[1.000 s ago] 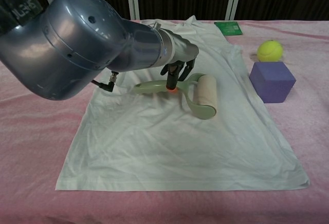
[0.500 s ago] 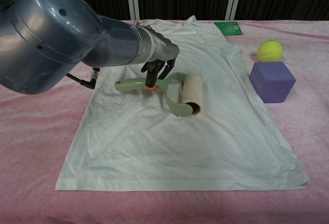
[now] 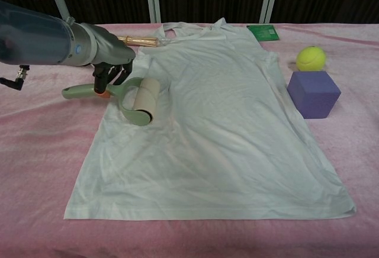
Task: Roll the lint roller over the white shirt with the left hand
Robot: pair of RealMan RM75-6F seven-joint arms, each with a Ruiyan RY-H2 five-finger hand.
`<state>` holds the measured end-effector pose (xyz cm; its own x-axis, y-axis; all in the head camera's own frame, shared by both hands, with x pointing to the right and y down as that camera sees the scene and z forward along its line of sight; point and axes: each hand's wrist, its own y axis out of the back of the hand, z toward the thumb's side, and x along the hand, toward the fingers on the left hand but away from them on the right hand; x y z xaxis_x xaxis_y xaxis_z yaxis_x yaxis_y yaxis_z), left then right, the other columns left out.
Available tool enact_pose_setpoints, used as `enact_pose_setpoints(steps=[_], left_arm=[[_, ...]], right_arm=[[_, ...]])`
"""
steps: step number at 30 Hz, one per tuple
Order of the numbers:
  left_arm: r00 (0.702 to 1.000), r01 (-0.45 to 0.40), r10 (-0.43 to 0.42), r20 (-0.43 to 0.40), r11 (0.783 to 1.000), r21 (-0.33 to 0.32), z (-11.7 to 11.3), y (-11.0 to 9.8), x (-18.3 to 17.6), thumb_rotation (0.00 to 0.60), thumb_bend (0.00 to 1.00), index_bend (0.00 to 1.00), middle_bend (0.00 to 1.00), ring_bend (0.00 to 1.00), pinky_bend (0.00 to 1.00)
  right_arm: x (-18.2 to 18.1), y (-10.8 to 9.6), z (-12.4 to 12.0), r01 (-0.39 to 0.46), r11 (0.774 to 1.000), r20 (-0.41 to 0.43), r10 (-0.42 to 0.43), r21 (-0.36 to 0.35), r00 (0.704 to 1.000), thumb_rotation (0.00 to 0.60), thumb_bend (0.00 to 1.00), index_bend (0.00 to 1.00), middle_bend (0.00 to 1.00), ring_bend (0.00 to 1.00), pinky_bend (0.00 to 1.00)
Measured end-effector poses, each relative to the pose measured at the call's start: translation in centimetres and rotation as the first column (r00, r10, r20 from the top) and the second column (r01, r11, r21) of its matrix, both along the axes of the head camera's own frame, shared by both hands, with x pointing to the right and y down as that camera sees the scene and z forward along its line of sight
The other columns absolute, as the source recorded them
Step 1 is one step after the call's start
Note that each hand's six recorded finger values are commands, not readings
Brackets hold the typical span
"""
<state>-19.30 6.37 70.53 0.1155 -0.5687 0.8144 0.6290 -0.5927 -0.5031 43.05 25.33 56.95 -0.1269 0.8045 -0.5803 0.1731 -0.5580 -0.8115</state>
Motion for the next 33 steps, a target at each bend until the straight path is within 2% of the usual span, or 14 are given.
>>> enact_pose_setpoints(steps=[5, 10, 15, 19, 27, 33], left_arm=[[1.000, 0.021, -0.021, 0.003, 1.000, 0.002, 0.0, -0.3, -2.6, 0.600, 0.57, 0.70, 0.68, 0.53, 0.70], [0.999, 0.017, -0.017, -0.028, 1.000, 0.008, -0.1, -0.4, -3.0, 0.600, 0.57, 0.70, 0.68, 0.54, 0.70], [0.995, 0.015, -0.012, -0.096, 0.999, 0.034, -0.8, -0.8, -2.7, 0.600, 0.57, 0.70, 0.68, 0.54, 0.70], [0.985, 0.057, -0.047, -0.164, 0.997, 0.056, -2.0, -1.3, -3.5, 0.600, 0.57, 0.70, 0.68, 0.54, 0.70], [0.972, 0.118, -0.093, -0.216, 0.987, 0.108, -5.8, -2.0, -9.8, 0.600, 0.57, 0.70, 0.68, 0.54, 0.70], [0.958, 0.155, -0.127, -0.259, 0.984, 0.089, -5.9, -0.2, -13.7, 0.600, 0.57, 0.70, 0.68, 0.54, 0.70]], right_arm=[[0.0, 0.0, 0.1, -0.002, 1.000, 0.000, 0.002, -0.003, 1.000, 0.600, 0.28, 0.04, 0.00, 0.15, 0.15], [0.0, 0.0, 0.1, -0.001, 1.000, -0.003, 0.001, 0.000, 1.000, 0.600, 0.28, 0.04, 0.00, 0.15, 0.15], [0.1, -0.1, 0.0, 0.004, 1.000, -0.009, -0.004, 0.001, 1.000, 0.600, 0.28, 0.04, 0.00, 0.15, 0.15], [0.1, -0.1, 0.0, 0.014, 1.000, -0.016, -0.013, 0.004, 1.000, 0.600, 0.28, 0.04, 0.00, 0.15, 0.15], [0.0, -0.1, -0.1, 0.029, 1.000, -0.028, -0.028, 0.011, 0.999, 0.600, 0.28, 0.04, 0.00, 0.15, 0.15], [0.0, -0.2, -0.1, 0.028, 1.000, -0.033, -0.028, 0.014, 0.999, 0.600, 0.28, 0.04, 0.00, 0.15, 0.15]])
